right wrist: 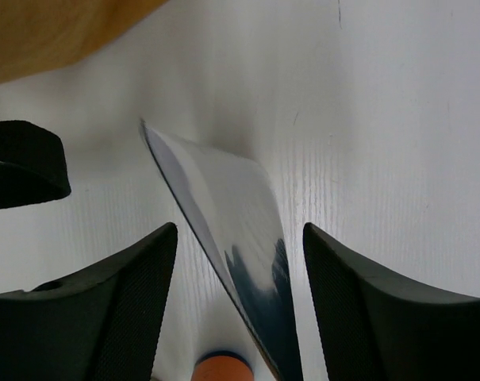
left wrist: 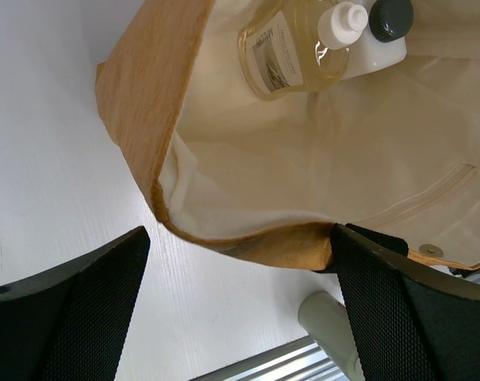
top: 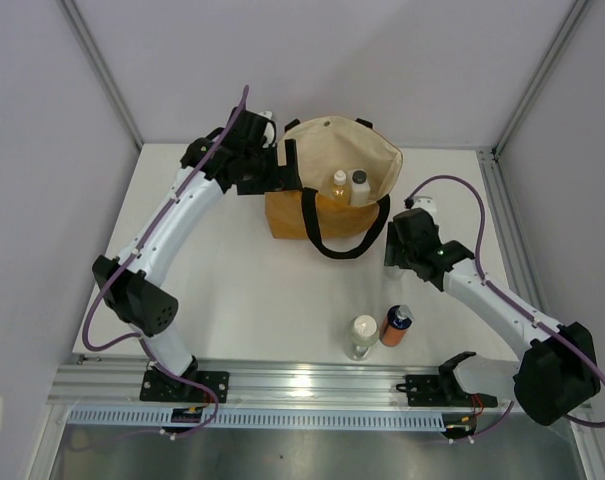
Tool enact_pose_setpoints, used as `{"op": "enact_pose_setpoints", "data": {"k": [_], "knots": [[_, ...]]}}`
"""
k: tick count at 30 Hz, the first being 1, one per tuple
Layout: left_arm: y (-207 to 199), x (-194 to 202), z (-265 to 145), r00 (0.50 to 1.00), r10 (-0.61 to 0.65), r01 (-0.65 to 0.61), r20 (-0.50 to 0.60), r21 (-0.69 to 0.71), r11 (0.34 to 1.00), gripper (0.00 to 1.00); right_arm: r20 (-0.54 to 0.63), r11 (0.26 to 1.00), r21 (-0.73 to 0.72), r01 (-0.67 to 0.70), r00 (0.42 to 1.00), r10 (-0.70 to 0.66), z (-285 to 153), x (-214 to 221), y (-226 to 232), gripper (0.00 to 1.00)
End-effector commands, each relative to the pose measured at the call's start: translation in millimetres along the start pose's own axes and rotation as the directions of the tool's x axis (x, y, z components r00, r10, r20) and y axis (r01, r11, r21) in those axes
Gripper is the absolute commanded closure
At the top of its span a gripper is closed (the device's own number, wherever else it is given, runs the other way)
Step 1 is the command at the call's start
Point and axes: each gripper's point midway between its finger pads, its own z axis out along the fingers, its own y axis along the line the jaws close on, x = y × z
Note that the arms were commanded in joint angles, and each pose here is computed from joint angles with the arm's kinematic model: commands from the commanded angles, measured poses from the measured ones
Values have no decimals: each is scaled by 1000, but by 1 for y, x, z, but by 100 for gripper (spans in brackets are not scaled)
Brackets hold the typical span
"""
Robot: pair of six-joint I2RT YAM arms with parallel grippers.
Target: Place the personal care products into the canvas bag
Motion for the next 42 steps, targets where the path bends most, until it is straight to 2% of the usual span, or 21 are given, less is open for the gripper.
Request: {"op": "enact_pose_setpoints", "data": {"k": [1,4,7,10,11,12,13,15,20,22,32,42], "knots": [[1,-5,-19,999,19,-20,40,10,1000,1,3,999,-24,-28,1000,28,4,-2,6,36],[2,-5,-19,999,19,-20,40,5,1000,1,7,999,-37,-34,999,34,0,0,6,42],[2,-5,-20,999,25,-25,43,2,1000,1,42,998,-58,-37,998,39,-4,-3,7,61],[2,-5,-18,999,25,-25,38,1,1000,1,66,997,-75,-12,998,16,-6,-9,8,64],[2,-4,-16,999,24,-24,33,3,1000,1,67,998,-59,-12,998,16,-6,-9,6,62],[0,-6,-18,999,24,-24,38,9,1000,1,63,999,-52,-10,998,14,-7,-9,4,54],[1,-5,-17,999,22,-23,35,9,1000,1,73,998,-57,-16,997,20,-12,-11,3,39],[0,-6,-18,999,24,-24,39,11,1000,1,97,996,-83,-18,995,26,-19,-14,5,26],[-1,-7,-18,999,26,-26,41,15,1000,1,221,987,-162,-10,974,46,-51,-28,1,17],[-1,-6,-16,999,27,-27,36,17,999,1,235,983,-184,11,971,33,-53,-27,-1,13],[2,3,-14,999,37,-37,12,18,999,1,427,915,-391,99,900,85,-46,-49,15,14],[6,12,-9,999,45,-45,-10,4,999,1,426,897,-419,143,903,55,-18,-51,22,15]]}}
